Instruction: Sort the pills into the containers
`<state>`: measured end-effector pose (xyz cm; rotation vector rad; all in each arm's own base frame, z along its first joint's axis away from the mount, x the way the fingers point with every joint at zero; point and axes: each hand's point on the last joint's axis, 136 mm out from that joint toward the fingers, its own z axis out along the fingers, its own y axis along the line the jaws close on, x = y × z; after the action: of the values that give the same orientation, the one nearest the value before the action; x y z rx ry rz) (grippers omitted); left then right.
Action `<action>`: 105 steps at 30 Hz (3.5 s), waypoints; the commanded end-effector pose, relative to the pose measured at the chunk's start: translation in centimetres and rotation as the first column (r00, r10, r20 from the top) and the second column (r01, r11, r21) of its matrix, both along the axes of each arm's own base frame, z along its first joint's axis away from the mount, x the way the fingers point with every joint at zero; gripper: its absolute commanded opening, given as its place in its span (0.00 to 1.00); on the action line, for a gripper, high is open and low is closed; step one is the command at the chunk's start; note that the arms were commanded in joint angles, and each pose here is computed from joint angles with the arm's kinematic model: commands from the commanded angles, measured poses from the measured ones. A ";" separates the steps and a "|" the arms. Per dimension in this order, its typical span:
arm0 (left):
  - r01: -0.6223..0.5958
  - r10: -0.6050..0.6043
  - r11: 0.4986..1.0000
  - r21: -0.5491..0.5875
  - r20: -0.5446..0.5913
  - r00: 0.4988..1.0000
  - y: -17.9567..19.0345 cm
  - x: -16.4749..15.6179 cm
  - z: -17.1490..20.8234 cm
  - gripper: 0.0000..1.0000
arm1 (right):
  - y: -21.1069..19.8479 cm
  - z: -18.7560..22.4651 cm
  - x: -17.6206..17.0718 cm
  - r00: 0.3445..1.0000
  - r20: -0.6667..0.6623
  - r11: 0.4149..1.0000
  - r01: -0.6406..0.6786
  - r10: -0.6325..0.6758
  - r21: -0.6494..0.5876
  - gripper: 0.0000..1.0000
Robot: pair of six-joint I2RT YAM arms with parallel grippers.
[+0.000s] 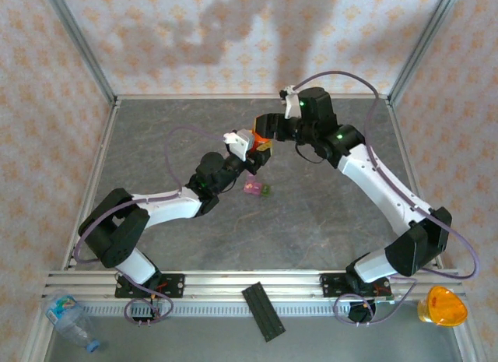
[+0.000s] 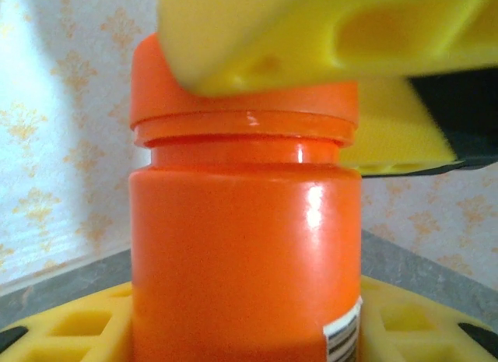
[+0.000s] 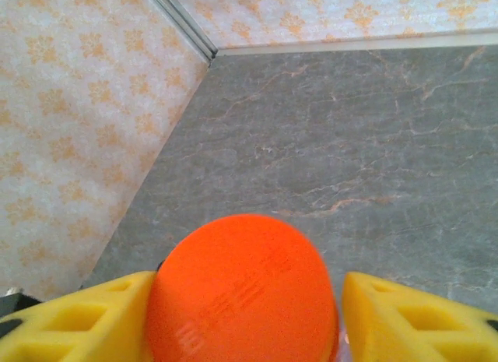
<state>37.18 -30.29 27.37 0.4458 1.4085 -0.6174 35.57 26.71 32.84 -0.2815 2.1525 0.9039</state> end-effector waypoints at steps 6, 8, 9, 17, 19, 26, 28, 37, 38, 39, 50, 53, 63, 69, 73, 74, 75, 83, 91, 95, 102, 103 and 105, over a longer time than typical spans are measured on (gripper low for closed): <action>0.063 -0.051 0.994 -0.090 0.123 0.991 -1.0 -1.1 4.0 0.00 | -2.3 5.0 -0.5 0.998 0.058 0.998 0.012 -0.015 0.054 0.80; 0.083 -0.071 0.993 -0.090 0.124 0.990 -1.2 -1.3 3.9 0.00 | -3.0 5.7 -0.8 0.997 0.075 0.998 0.019 -0.023 0.052 0.81; 0.104 -0.092 0.990 -0.092 0.125 0.988 -1.2 -1.4 3.9 0.00 | -3.6 6.0 -0.8 0.996 0.081 0.999 0.027 -0.031 0.047 0.82; 0.408 -0.399 0.894 -0.183 0.086 0.913 -2.0 -2.6 5.3 0.00 | -4.8 6.0 -2.7 0.988 0.102 0.993 -0.112 0.116 -0.039 0.82; 0.463 -0.459 0.864 -0.198 0.070 0.886 -2.2 -2.9 5.5 0.00 | -4.6 6.0 -3.5 0.979 0.107 0.984 -0.167 0.172 -0.059 0.82; 0.571 -0.579 0.791 -0.219 0.031 0.814 -3.1 -3.7 5.4 0.00 | -4.3 5.8 -4.2 0.963 0.105 0.966 -0.237 0.248 -0.108 0.82; 0.581 -0.592 0.783 -0.223 0.023 0.806 -3.3 -3.7 5.3 0.00 | -4.1 5.8 -4.2 0.960 0.103 0.963 -0.248 0.259 -0.104 0.82; 0.596 -0.609 0.769 -0.231 0.018 0.793 -3.5 -3.8 5.3 0.00 | -3.4 4.9 -4.1 0.953 0.062 0.953 -0.292 0.297 -0.085 0.81; 0.599 -0.611 0.768 -0.229 0.020 0.791 -3.5 -3.8 5.4 0.00 | -3.3 4.7 -4.0 0.953 0.057 0.952 -0.293 0.299 -0.086 0.80; 0.599 -0.612 0.766 -0.231 0.020 0.790 -3.5 -3.9 5.4 0.00 | -3.3 4.6 -3.9 0.953 0.054 0.952 -0.294 0.299 -0.086 0.80; 0.600 -0.612 0.766 -0.232 0.022 0.791 -3.5 -3.8 5.6 0.00 | -3.0 3.8 -3.5 0.953 0.027 0.951 -0.297 0.300 -0.080 0.69; 0.601 -0.613 0.765 -0.231 0.025 0.790 -3.5 -3.9 5.7 0.00 | -3.0 3.5 -3.5 0.953 0.019 0.951 -0.299 0.301 -0.079 0.66; 0.587 -0.595 0.777 -0.225 0.040 0.803 -3.4 -3.7 6.1 0.00 | -3.0 2.8 -3.5 0.955 -0.002 0.952 -0.296 0.297 -0.075 0.36; 0.483 -0.477 0.851 -0.208 0.081 0.875 -2.2 -2.5 6.9 0.00 | -3.4 1.0 -2.9 0.976 -0.027 0.974 -0.219 0.217 -0.059 0.35; 0.395 -0.385 0.905 -0.154 0.094 0.918 -1.8 -2.1 7.0 0.00 | -3.2 -0.9 -2.1 0.987 -0.065 0.987 -0.149 0.145 -0.061 0.32; 0.363 -0.352 0.922 -0.130 0.104 0.930 -1.7 -2.1 7.0 0.00 | -3.2 -1.4 -1.9 0.990 -0.069 0.990 -0.125 0.121 -0.063 0.32; 0.338 -0.326 0.935 -0.109 0.112 0.939 -1.7 -2.1 6.9 0.00 | -3.1 -1.7 -1.8 0.992 -0.074 0.993 -0.103 0.099 -0.063 0.32; 0.178 -0.175 0.984 0.003 0.194 0.965 -2.1 -2.9 6.7 0.00 | -1.2 -4.5 -0.6 0.991 -0.133 0.999 0.025 -0.029 -0.032 0.31; 0.070 -0.063 0.997 -0.016 0.255 0.965 -2.6 -3.3 6.9 0.00 | 0.7 -6.0 0.1 0.982 -0.169 0.996 0.084 -0.080 0.022 0.31; 0.045 -0.041 0.999 -0.010 0.256 0.966 -3.0 -3.3 6.3 0.00 | 0.6 -6.1 0.6 0.978 -0.179 0.993 0.115 -0.110 0.018 0.31; 0.021 -0.014 0.999 -0.032 0.222 0.975 -2.7 -2.8 5.3 0.00 | 0.2 -4.8 1.0 0.979 -0.154 0.991 0.137 -0.136 -0.004 0.33; 0.015 -0.008 0.999 -0.033 0.216 0.976 -2.6 -2.7 5.1 0.00 | 0.0 -4.4 1.1 0.979 -0.148 0.990 0.142 -0.141 -0.007 0.35; 0.007 0.001 0.999 -0.038 0.207 0.978 -2.5 -2.6 4.8 0.00 | -0.3 -3.6 1.3 0.979 -0.137 0.989 0.149 -0.148 -0.007 0.40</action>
<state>38.06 -30.30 24.44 0.4575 1.4996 -0.4431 36.55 26.08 29.94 -0.0770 2.2243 0.8890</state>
